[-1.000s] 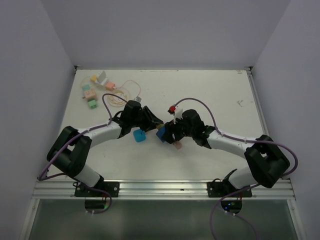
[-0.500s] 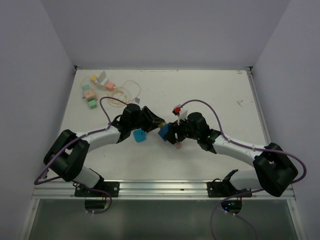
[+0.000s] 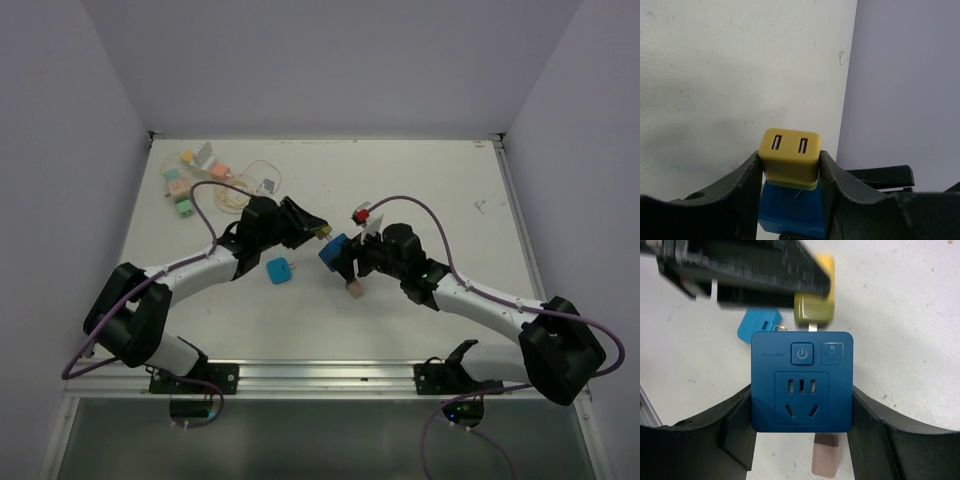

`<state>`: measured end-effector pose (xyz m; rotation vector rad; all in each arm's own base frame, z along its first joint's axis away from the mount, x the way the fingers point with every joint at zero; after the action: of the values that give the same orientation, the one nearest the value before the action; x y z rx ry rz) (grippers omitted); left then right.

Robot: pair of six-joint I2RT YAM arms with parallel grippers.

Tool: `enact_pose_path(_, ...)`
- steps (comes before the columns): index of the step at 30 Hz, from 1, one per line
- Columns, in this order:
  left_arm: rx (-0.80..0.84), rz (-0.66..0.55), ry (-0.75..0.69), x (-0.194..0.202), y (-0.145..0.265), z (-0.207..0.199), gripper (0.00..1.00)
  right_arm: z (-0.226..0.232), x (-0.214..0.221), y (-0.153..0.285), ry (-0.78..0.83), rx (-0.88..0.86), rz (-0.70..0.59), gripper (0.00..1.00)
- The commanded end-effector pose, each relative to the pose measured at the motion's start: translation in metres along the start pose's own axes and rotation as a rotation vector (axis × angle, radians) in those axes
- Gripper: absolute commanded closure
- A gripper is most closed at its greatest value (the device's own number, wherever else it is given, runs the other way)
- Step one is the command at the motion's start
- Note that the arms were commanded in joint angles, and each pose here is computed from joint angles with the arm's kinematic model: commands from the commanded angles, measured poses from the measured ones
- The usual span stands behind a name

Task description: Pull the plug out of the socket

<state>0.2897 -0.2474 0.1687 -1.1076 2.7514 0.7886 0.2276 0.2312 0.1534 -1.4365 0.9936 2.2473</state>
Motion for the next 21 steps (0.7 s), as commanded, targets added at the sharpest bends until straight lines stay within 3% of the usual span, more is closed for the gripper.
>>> enact_pose_path(1,-0.075,-0.583,-0.027,-0.122,0.015,-0.009,1.0,0.006,0.034,0.018,-0.012,-0.038,0.157,1.0)
enact_pose_path(9,-0.093,-0.61,-0.011,-0.132,0.026,0.008,1.0,0.012,0.018,0.024,-0.015,-0.058,0.113,1.0)
enact_pose_path(14,-0.082,-0.446,-0.144,-0.121,0.015,-0.008,1.0,0.016,-0.01,0.032,-0.01,-0.033,0.039,1.0)
enact_pose_path(21,-0.289,-0.141,-0.466,-0.067,0.011,0.02,1.0,-0.005,-0.038,0.039,-0.037,0.192,-0.06,1.0)
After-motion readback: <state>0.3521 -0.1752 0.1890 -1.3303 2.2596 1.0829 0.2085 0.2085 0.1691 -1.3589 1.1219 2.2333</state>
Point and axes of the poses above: each gripper's point midway between its finger pads, its own y axis back along the fingers, its own z axis along the line the jaws close on, x = y × z, the point moved 6 cm from there along y, back along the fingers
